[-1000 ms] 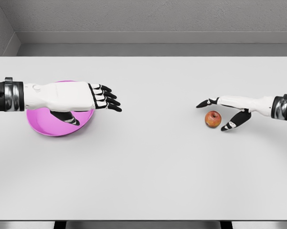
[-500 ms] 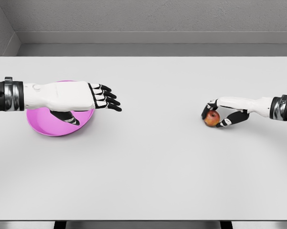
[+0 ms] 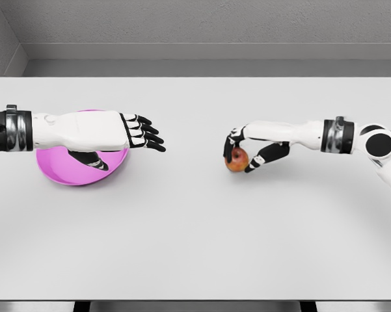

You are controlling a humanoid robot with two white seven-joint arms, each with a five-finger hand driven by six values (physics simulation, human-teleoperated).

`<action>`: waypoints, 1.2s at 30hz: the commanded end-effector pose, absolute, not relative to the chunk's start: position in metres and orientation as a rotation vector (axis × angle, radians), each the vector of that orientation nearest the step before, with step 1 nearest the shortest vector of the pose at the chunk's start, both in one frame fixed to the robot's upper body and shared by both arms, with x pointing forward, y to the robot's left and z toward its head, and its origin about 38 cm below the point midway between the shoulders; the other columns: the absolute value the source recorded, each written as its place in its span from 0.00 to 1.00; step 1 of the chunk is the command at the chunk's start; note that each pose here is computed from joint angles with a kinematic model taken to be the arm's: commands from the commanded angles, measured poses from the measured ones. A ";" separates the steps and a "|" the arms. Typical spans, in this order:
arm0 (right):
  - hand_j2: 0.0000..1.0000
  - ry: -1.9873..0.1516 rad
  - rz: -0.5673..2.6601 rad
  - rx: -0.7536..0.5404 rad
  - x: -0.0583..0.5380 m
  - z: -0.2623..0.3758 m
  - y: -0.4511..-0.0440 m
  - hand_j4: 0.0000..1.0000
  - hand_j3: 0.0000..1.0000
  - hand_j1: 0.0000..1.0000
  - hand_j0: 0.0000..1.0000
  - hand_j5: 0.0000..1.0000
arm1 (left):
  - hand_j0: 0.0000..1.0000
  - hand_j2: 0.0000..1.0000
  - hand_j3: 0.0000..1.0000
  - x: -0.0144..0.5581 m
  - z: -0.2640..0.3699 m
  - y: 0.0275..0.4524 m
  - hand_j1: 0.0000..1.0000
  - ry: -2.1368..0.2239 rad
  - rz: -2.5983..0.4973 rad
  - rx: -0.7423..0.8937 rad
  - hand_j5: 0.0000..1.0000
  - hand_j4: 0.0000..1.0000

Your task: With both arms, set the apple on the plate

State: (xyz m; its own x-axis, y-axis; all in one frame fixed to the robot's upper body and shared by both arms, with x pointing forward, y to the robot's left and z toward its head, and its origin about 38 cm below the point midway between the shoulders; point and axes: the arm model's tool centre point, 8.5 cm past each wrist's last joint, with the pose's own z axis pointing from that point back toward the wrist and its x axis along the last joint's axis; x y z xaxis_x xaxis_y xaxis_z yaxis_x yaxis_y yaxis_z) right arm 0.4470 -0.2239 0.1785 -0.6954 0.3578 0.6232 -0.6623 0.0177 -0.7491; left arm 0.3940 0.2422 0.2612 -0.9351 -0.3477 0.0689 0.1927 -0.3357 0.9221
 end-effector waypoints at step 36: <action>1.00 -1.704 1.364 -0.127 0.455 0.231 -0.389 1.00 1.00 1.00 1.00 1.00 | 1.00 1.00 1.00 0.409 0.234 0.066 1.00 -1.714 -2.529 0.017 1.00 1.00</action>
State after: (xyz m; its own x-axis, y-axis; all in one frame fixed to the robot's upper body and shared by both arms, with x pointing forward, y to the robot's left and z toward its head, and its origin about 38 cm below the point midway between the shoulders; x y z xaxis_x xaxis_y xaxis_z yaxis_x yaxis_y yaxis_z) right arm 0.4564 -0.3904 0.2251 -0.5585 0.5867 0.5864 -0.4448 0.3848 -0.8087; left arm 0.4085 0.0836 0.2424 -0.9953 -0.0921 0.0306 0.0622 -0.3632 0.9296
